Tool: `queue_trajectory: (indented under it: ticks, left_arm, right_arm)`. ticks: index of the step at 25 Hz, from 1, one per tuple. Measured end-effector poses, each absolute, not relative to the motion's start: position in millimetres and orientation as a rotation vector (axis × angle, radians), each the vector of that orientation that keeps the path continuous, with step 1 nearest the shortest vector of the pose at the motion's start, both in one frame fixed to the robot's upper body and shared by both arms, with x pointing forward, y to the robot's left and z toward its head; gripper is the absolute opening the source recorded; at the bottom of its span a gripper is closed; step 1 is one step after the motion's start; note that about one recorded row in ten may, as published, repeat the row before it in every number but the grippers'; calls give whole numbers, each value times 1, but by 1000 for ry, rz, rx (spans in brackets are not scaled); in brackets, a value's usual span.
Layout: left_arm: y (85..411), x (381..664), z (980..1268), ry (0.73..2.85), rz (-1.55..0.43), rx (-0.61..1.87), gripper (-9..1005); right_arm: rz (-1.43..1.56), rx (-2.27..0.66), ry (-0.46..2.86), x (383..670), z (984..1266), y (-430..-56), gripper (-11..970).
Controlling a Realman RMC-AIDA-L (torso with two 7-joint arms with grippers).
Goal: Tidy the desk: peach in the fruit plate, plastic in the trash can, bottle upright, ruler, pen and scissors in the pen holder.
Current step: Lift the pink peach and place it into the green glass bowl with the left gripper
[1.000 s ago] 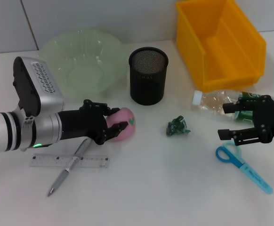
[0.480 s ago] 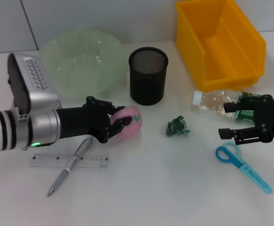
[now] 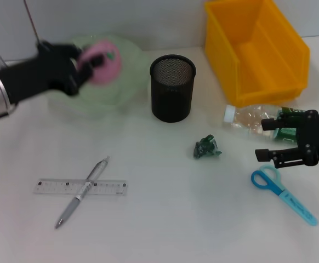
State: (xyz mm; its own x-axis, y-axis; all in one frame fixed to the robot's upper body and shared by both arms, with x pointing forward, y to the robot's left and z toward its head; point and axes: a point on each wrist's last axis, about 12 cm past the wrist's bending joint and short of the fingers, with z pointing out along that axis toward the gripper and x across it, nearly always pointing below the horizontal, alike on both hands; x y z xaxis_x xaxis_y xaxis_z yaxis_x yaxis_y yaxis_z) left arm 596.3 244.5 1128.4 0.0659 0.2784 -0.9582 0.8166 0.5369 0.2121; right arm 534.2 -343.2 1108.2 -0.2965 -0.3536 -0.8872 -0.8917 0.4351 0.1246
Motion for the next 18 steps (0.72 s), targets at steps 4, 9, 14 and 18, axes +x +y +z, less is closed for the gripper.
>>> queue_trajectory:
  ticks: [4, 9, 14, 18]
  left_arm:
    - [249, 616, 1131, 1476, -446, 884, 184]
    - [240, 629, 1128, 1484, -401, 885, 187]
    - [235, 636, 1123, 1525, -365, 867, 193]
    - [235, 637, 1124, 1522, -368, 849, 252]
  right_arm:
    - [811, -1061, 1849, 535, 1108, -343, 825]
    - [814, -1068, 1844, 536, 1109, -340, 825]
    - [816, -1076, 1843, 537, 1110, -339, 824]
    - [818, -1073, 1845, 537, 1110, -339, 824]
